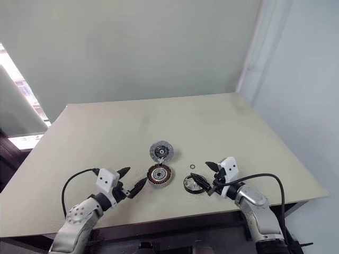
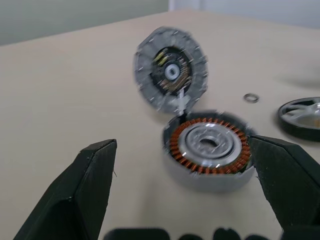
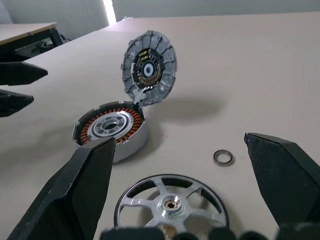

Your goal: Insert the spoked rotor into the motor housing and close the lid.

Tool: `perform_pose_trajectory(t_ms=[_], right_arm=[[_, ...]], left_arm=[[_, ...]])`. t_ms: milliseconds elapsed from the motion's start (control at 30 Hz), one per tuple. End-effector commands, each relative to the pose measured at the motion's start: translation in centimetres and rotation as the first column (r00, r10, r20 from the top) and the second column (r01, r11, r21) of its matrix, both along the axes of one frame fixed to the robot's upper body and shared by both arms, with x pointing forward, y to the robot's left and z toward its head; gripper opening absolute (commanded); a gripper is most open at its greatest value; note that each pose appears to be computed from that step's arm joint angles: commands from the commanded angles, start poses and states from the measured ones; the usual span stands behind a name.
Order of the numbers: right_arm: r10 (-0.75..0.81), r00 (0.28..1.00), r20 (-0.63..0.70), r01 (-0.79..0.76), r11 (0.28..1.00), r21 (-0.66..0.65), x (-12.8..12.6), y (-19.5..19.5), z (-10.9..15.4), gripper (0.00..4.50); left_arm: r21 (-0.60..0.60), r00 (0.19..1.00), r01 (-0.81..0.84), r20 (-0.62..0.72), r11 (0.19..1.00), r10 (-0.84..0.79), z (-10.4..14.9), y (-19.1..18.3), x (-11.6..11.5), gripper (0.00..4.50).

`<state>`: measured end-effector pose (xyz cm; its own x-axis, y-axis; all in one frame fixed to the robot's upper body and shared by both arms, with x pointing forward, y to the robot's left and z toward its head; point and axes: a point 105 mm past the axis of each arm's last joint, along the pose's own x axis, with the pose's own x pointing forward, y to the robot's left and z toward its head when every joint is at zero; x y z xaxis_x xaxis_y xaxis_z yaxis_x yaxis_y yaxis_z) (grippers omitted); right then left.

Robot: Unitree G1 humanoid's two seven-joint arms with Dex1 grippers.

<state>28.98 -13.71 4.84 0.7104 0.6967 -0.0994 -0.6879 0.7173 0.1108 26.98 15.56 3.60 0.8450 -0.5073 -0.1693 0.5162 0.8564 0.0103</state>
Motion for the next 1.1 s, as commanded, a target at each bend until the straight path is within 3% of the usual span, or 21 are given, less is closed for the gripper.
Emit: perform_pose_trajectory(t_ms=[33, 1100], right_arm=[[0.010, 0.998, 0.058, -0.010, 1.000, -0.003, 0.3, 0.1, 1.5, 4.50], [0.005, 0.997, 0.083, -0.005, 1.000, 0.002, 0.9, 0.1, 2.0, 4.50]], left_arm=[[-0.015, 0.998, 0.000, 0.066, 1.000, 0.001, 2.0, 0.2, 0.3, 4.46], [-0.022, 0.995, 0.011, 0.097, 1.000, -0.009, 3.3, -0.8, 1.1, 4.46]])
